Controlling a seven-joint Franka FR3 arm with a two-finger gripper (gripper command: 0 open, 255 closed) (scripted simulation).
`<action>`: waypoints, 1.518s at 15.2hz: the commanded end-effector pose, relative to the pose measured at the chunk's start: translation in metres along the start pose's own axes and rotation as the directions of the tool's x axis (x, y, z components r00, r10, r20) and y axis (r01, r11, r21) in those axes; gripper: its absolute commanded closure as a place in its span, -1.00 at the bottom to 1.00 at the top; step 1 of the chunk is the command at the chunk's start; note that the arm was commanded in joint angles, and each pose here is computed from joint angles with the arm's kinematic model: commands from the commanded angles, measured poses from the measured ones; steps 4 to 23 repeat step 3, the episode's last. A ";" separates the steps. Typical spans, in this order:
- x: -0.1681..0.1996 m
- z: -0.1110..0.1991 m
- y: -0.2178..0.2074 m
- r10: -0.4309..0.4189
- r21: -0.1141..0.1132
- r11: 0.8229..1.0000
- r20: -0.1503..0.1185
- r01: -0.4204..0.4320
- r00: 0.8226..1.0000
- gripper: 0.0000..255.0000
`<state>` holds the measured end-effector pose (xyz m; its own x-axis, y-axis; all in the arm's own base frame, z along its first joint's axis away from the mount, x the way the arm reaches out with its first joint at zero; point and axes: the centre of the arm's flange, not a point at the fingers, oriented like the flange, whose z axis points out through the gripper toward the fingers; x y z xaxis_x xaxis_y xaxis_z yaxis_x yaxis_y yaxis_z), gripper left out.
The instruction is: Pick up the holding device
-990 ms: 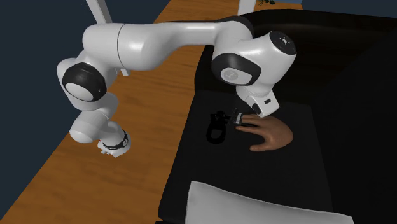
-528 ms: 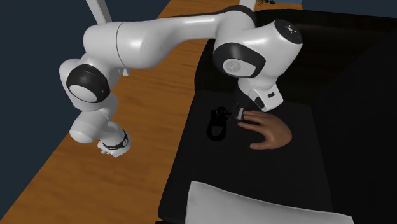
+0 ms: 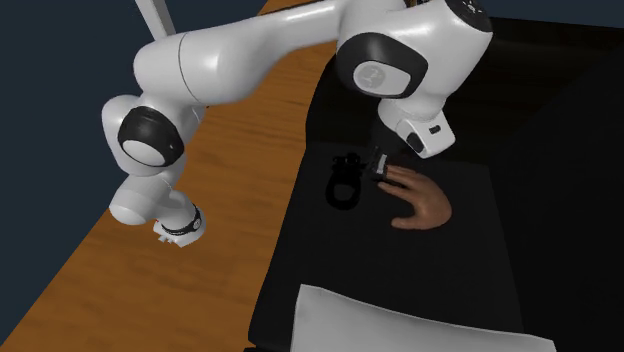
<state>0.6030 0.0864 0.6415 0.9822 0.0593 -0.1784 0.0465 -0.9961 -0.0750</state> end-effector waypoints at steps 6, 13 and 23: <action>-0.001 -0.011 -0.001 0.000 0.000 1.000 -0.001 0.000 1.000 1.00; -0.001 -0.011 -0.001 0.000 0.000 1.000 -0.001 0.000 1.000 1.00; -0.001 -0.011 -0.001 0.000 0.000 1.000 -0.001 0.000 1.000 1.00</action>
